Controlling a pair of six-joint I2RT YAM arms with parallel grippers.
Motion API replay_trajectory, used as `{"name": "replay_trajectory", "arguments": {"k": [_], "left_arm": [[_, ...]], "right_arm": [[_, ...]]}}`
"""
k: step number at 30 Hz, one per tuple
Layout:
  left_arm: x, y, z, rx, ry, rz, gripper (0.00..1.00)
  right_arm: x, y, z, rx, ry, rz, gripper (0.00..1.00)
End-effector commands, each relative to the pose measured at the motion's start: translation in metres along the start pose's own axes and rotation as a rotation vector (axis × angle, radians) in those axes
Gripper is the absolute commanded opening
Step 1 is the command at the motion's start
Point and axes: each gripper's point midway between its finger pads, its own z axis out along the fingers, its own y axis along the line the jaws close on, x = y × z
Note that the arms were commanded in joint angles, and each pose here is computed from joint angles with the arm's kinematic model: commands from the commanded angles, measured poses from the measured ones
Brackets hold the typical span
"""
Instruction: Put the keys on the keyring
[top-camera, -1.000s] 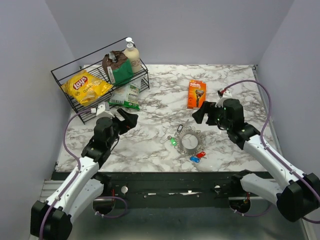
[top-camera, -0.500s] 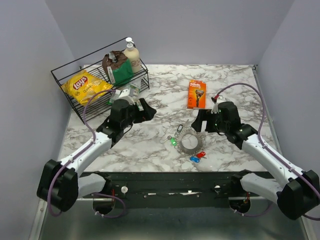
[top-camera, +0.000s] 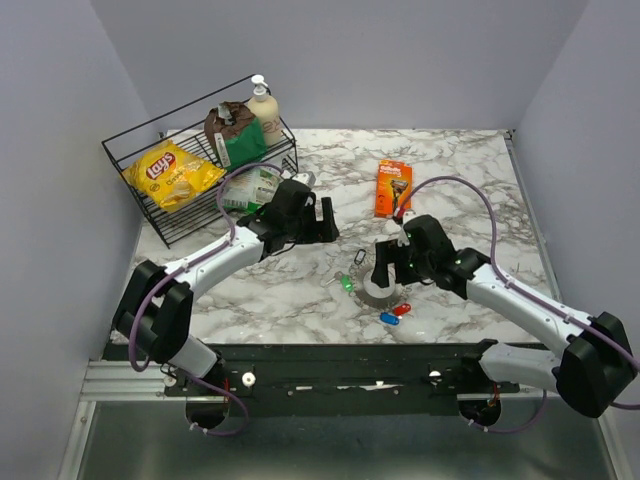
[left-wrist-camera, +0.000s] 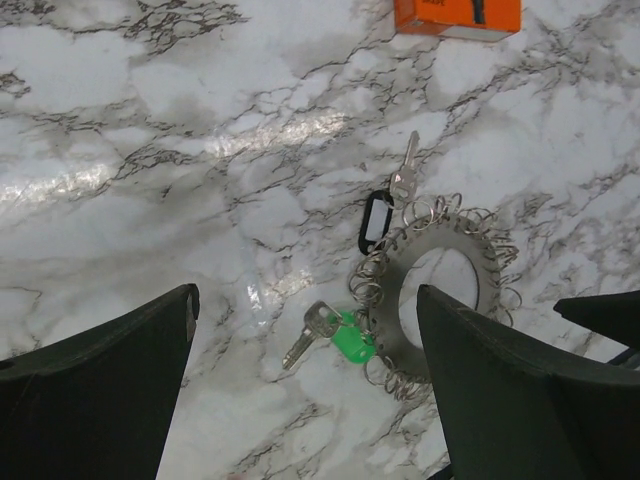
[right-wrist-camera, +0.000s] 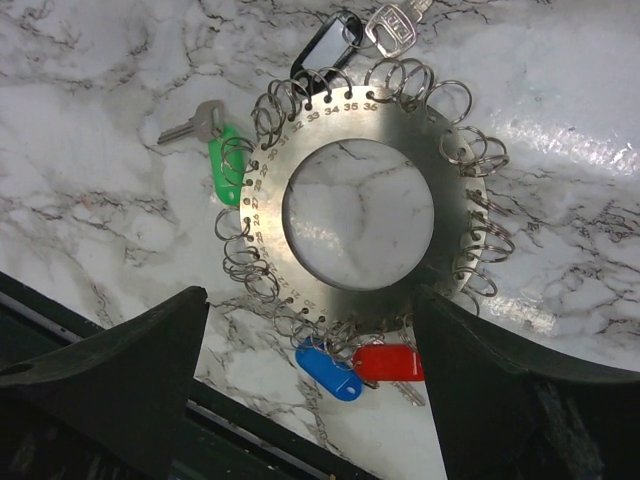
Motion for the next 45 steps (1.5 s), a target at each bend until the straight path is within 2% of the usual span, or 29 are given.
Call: {"name": "replay_trajectory", "arguments": {"k": [1, 9, 17, 23, 37, 40, 45], "left_arm": [[0.006, 0.016, -0.001, -0.116, 0.062, -0.009, 0.99], [-0.002, 0.013, -0.014, -0.07, -0.03, -0.005, 0.99], [-0.031, 0.01, -0.053, -0.021, -0.251, 0.011, 0.99], [-0.036, 0.016, -0.066, -0.015, -0.34, 0.019, 0.99], [-0.036, 0.015, -0.071, 0.002, -0.364, 0.037, 0.99], [-0.035, 0.015, -0.074, 0.007, -0.368, 0.039, 0.99], [-0.033, 0.017, -0.073, 0.005, -0.363, 0.044, 0.99]], "right_arm": [[-0.007, -0.002, -0.003, 0.069, 0.013, -0.031, 0.88], [-0.002, 0.002, -0.002, 0.097, 0.031, -0.068, 0.88], [0.002, 0.002, 0.003, 0.131, 0.054, -0.101, 0.88], [0.009, 0.007, 0.006, 0.15, 0.081, -0.132, 0.87], [0.01, -0.006, -0.001, 0.247, 0.075, -0.085, 0.73], [0.014, -0.005, 0.001, 0.244, 0.088, -0.075, 0.68], [0.024, -0.008, 0.007, 0.254, 0.127, -0.075, 0.67]]}}
